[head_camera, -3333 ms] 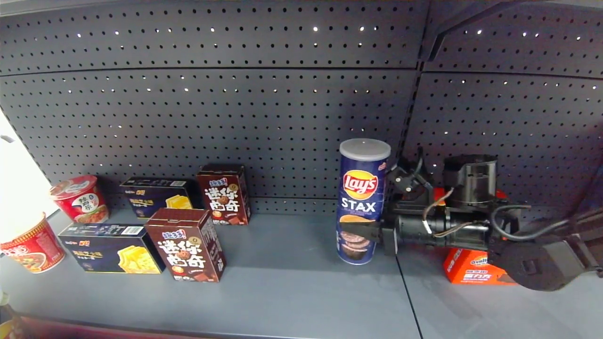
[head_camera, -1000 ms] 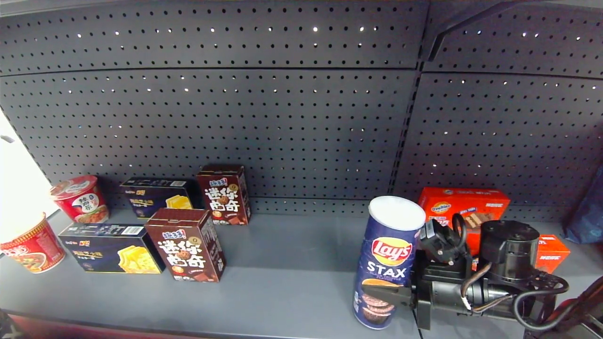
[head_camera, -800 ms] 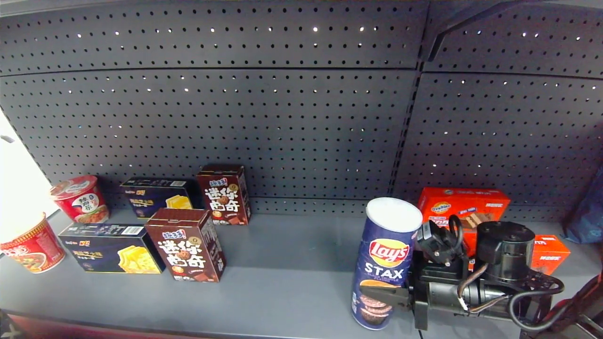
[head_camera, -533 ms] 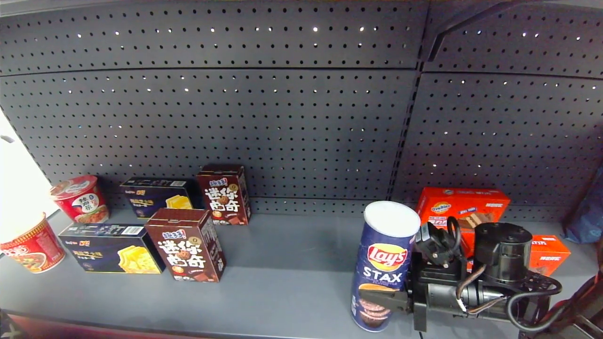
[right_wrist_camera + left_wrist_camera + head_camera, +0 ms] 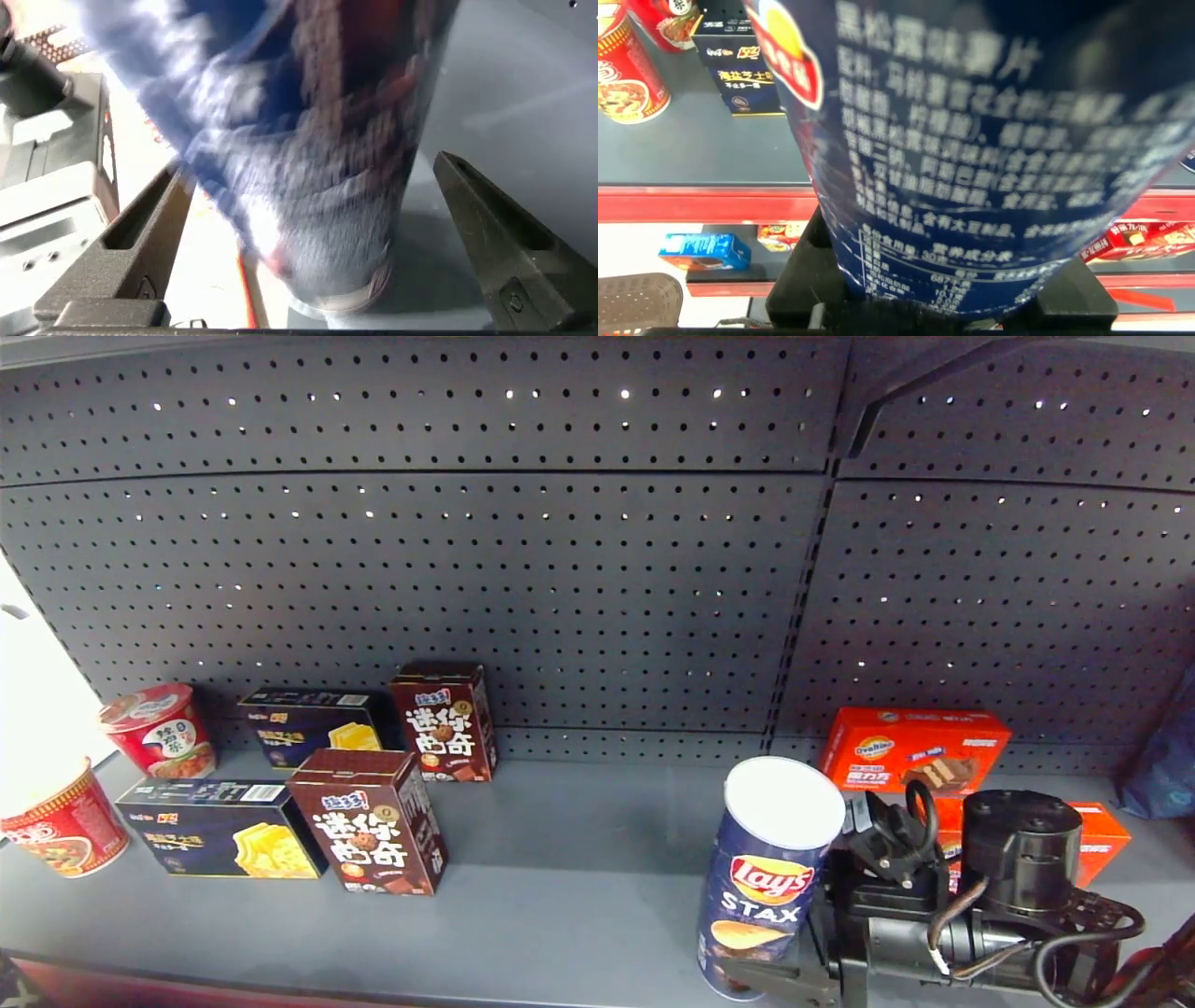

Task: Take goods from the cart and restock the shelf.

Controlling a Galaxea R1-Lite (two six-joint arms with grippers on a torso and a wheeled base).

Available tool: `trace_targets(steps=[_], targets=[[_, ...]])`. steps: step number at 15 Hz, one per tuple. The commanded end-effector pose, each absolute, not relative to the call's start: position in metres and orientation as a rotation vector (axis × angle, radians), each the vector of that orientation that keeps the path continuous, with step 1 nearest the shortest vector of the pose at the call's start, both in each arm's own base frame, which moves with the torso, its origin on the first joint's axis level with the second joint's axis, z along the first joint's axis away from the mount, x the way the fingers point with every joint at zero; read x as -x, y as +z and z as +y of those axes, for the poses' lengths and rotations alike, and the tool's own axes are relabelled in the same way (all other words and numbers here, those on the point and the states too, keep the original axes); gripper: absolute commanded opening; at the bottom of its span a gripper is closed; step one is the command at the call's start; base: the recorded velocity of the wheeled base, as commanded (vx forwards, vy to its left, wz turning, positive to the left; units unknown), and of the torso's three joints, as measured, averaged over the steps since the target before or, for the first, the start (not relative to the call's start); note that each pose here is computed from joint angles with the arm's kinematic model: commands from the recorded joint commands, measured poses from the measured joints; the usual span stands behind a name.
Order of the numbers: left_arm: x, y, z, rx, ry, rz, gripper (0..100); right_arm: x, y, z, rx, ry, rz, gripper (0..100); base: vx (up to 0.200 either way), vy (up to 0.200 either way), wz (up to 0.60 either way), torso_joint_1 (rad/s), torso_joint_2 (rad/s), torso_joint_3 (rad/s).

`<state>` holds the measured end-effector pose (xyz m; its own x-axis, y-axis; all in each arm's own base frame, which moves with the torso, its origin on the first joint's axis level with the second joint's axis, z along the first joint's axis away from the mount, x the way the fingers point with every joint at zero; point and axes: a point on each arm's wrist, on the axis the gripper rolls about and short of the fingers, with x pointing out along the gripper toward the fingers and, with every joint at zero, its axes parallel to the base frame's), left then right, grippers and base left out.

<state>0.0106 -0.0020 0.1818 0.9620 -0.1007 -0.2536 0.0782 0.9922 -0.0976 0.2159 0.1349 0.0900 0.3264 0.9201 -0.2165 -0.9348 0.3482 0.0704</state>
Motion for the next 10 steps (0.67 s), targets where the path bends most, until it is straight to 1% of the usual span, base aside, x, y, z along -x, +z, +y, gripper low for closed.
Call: trace_targets(steps=[1,3,4,5,7,10], targets=[[-0.010,0.186,-0.002,0.084,-0.099,0.245,0,-0.196,0.103,0.123,0.077,1.215,0.200,100,0.000,0.000,0.00,0.000,0.00,0.000],[-0.009,0.192,-0.002,0.081,-0.103,0.222,0,-0.177,0.110,0.112,0.078,1.213,0.189,100,0.000,0.000,0.00,0.000,0.00,0.000],[-0.009,0.198,-0.002,0.074,-0.111,0.203,0,-0.154,0.114,0.096,0.079,1.195,0.180,100,0.000,0.000,0.00,0.000,0.00,0.000],[-0.010,0.202,-0.002,0.055,-0.122,0.198,0,-0.140,0.116,0.085,0.079,1.173,0.161,100,0.000,0.000,0.00,0.000,0.00,0.000],[-0.010,0.206,-0.003,-0.012,-0.145,0.180,0,-0.116,0.127,0.066,0.085,1.127,0.093,100,0.000,0.000,0.00,0.000,0.00,0.000],[-0.009,0.210,-0.003,-0.060,-0.158,0.161,0,-0.073,0.149,0.042,0.089,1.060,0.052,100,0.000,0.000,0.00,0.000,0.00,0.000]])
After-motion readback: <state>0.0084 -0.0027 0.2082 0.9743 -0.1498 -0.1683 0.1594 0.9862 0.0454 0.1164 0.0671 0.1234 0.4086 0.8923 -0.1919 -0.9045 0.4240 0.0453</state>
